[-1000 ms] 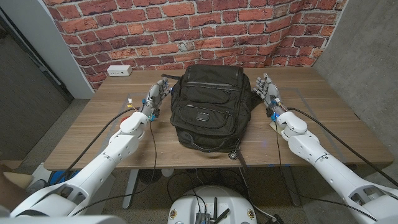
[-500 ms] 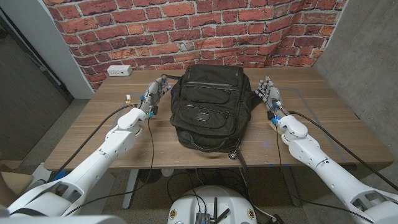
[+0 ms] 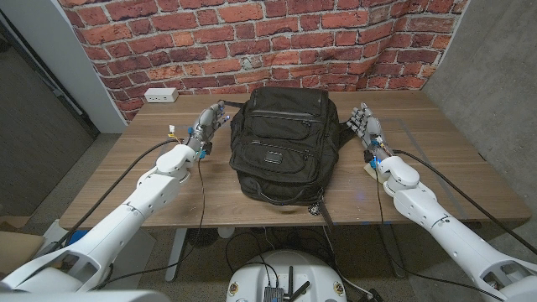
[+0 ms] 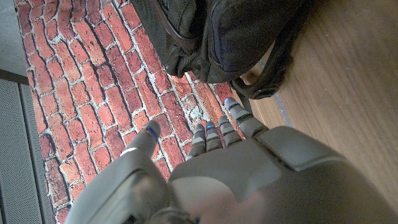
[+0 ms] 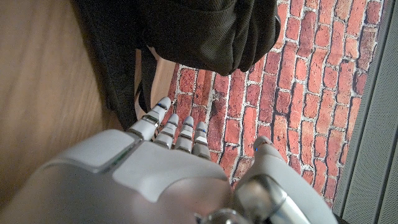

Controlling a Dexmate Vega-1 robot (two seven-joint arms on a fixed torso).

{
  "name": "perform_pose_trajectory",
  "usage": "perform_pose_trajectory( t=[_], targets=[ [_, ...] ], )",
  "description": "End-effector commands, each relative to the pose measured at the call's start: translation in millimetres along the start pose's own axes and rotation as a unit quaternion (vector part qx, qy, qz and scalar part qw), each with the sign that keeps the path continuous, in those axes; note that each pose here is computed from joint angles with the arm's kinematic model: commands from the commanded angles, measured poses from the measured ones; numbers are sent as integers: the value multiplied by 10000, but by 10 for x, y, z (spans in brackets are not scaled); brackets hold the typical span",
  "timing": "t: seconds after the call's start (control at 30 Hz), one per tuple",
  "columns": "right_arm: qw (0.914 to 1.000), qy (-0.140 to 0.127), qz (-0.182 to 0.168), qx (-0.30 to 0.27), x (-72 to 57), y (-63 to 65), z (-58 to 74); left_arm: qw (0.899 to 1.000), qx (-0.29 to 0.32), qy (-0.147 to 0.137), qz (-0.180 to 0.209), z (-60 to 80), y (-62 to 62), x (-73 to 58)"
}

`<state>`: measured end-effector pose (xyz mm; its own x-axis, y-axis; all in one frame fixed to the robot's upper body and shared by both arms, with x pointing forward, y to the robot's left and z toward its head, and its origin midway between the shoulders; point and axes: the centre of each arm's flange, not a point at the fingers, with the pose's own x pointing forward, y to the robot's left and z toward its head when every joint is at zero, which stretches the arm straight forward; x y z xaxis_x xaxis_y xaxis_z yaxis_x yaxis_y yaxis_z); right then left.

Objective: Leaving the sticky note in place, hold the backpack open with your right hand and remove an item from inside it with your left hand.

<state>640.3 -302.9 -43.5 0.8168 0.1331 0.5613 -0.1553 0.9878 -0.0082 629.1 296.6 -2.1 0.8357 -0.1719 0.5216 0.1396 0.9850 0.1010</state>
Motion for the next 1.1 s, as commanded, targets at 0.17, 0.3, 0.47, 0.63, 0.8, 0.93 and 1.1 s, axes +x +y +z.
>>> perform_pose_trajectory(
  t=[0.17,0.3,0.47,0.63,0.8,0.93,1.1],
  targets=[
    [9999,-3,78,-77,-59,-97,0,9991,292,86,306,84,-35,-281],
    [9999,-19,88,-77,-79,-146,5,9984,392,25,417,131,-37,-358],
    [9999,-63,139,-82,-90,-192,6,9973,522,34,524,199,-44,-465],
    [9996,-153,204,-98,-97,-196,24,9964,588,51,604,230,-56,-540],
    [9991,-244,296,-194,-145,-162,91,9957,620,81,682,236,-53,-559],
    [9985,-258,347,-330,-203,-119,146,9956,627,103,694,225,-39,-534],
    [9980,-327,304,-437,-277,-44,208,9964,592,86,599,193,-10,-438]
  ],
)
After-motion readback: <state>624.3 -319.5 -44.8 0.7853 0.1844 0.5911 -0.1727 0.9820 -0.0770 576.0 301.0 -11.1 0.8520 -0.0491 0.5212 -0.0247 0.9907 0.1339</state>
